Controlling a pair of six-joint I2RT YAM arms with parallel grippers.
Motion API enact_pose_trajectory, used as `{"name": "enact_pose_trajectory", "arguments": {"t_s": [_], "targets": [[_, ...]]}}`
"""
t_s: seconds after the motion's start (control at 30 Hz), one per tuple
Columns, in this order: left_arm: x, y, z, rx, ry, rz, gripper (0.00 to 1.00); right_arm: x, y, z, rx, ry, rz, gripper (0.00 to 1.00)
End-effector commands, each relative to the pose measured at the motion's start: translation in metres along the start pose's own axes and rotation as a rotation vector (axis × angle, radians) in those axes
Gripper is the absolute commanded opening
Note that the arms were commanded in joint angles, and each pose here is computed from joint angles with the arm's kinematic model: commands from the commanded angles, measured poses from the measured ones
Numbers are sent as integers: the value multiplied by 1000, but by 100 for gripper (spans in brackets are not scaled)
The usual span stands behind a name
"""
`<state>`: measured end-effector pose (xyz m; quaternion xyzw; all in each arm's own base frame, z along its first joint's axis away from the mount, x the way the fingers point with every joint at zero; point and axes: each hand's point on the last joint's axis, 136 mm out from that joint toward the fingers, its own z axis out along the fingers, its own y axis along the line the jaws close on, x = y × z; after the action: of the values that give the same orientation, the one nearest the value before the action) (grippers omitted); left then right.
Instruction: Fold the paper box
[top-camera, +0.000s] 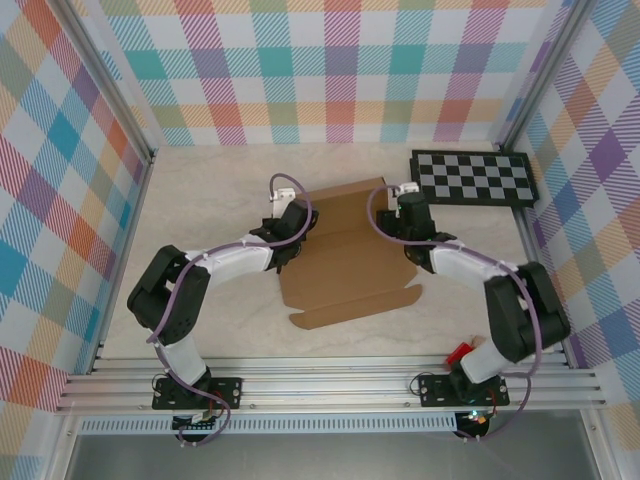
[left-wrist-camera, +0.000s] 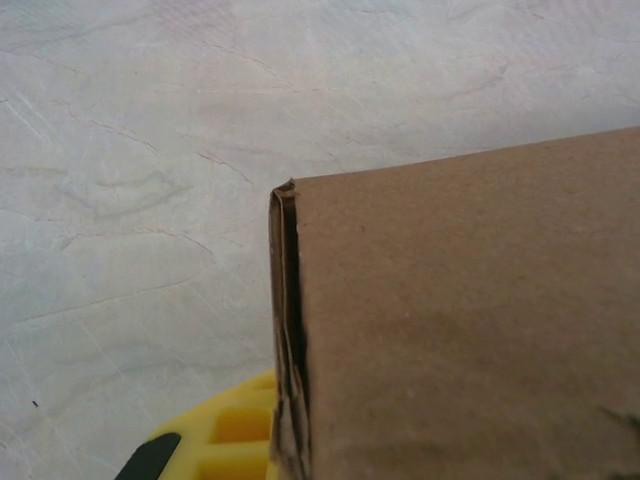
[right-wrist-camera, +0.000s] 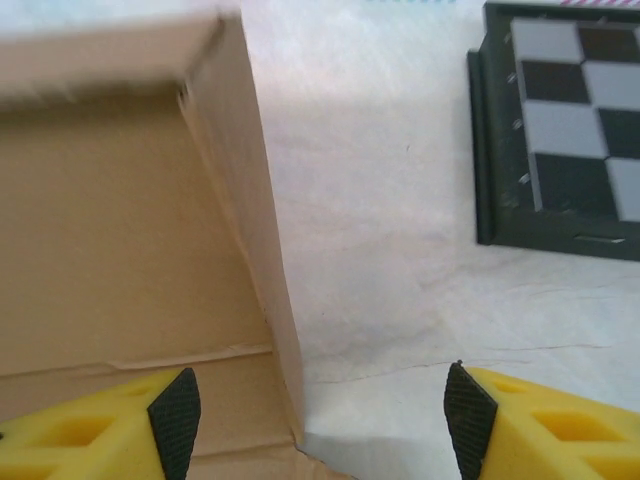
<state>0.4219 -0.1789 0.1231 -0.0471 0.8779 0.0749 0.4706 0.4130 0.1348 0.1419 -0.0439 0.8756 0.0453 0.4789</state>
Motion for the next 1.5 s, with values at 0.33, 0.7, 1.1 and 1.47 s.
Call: {"name": "enact_pose_trajectory", "arguments": {"t_s": [0.33, 0.7, 1.1, 1.47], "targets": [[16, 5, 6, 42, 147, 193, 0, 31, -22, -75, -29, 212, 111, 68], [13, 18, 3, 45, 163, 158, 0, 82, -35, -80, -13, 348, 274, 67], [13, 18, 5, 43, 156, 160, 0, 144, -16, -69, -172, 446, 360, 57], [13, 18, 4, 49, 149, 143, 0, 145, -12, -55, -188, 480, 326, 55]]}}
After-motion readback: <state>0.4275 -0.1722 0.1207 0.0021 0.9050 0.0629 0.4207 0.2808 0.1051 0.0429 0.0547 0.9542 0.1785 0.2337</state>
